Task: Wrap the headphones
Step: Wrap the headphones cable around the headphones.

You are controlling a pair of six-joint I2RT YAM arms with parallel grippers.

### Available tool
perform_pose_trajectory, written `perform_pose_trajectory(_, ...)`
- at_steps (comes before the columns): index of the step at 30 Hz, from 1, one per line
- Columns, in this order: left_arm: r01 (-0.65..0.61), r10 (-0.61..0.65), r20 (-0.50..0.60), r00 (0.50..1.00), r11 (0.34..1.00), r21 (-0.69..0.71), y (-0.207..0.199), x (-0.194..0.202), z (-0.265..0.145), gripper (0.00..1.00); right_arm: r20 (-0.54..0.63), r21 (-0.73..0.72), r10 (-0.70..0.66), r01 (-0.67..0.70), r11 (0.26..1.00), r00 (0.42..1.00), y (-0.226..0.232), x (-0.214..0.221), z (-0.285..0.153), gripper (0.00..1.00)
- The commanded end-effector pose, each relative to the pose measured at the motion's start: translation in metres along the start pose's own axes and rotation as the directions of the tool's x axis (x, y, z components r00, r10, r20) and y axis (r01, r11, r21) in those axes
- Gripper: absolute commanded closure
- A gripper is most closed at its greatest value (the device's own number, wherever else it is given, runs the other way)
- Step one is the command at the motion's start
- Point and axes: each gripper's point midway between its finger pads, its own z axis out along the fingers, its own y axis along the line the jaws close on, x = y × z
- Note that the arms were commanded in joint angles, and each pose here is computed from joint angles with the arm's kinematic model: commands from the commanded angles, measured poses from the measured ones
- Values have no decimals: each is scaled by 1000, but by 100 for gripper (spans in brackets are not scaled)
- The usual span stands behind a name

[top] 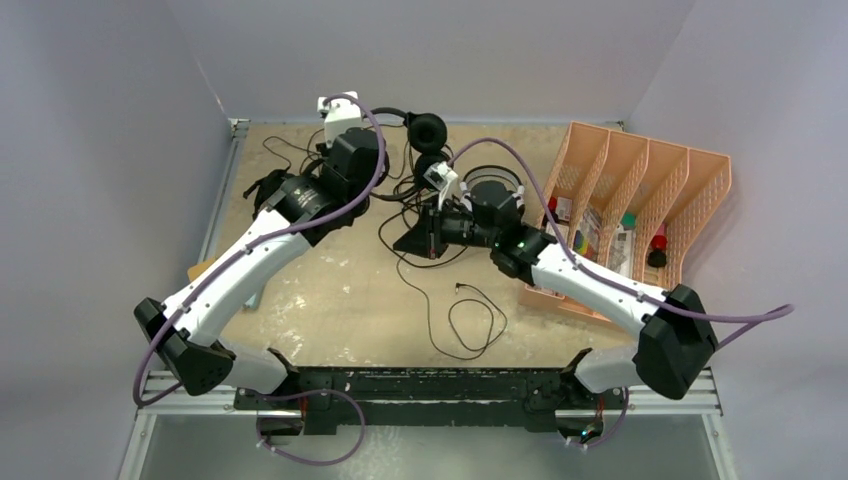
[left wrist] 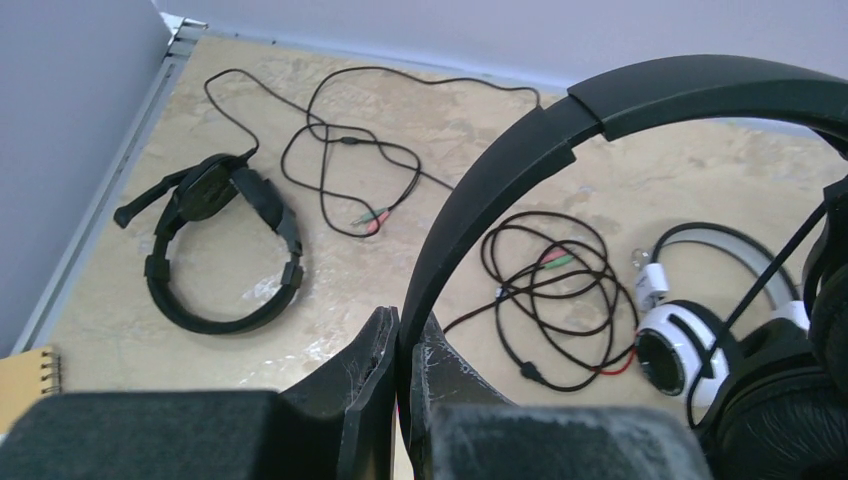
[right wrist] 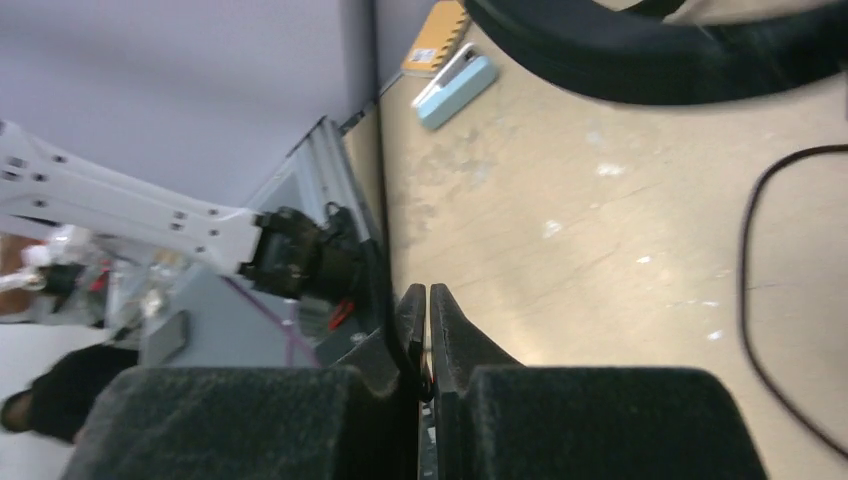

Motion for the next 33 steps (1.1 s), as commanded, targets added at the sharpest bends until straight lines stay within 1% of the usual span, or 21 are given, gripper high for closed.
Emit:
perform_pose_trajectory(1,131,-136,57,989,988,76,-2,-47,-21,100,303,-31,-270,293,956,914,12,-48,-6,97)
perform_pose_trajectory(3,128,-133,63,989,989,78,3,-58,-27,100,331,-26,-304,331,943,893,7,-42,-5,100)
perform_pose_trajectory(6,136,-144,73,987,986,98,6,-73,-38,100,368,-7,-325,353,936,871,-3,-37,-3,100)
perform_pose_trajectory(14,175,-191,80,978,970,171,4,-100,-56,100,401,27,-284,299,954,871,-30,-21,13,100)
perform_pose_trajectory(20,176,-192,72,979,967,181,4,-101,-59,100,452,74,-288,287,955,844,-37,-34,15,92)
perform_pose_trajectory(25,183,-200,79,977,966,183,8,-106,-64,100,446,105,-332,320,942,831,-43,-32,15,91)
perform_pose_trajectory(27,188,-207,80,975,963,192,9,-109,-67,100,446,117,-347,331,936,825,-49,-29,17,86)
perform_pose_trajectory(29,195,-215,82,973,960,203,10,-114,-71,100,428,110,-348,334,936,834,-54,-21,21,85)
perform_pose_trajectory(33,199,-221,87,971,958,205,14,-120,-76,100,429,117,-358,342,932,829,-62,-15,27,75)
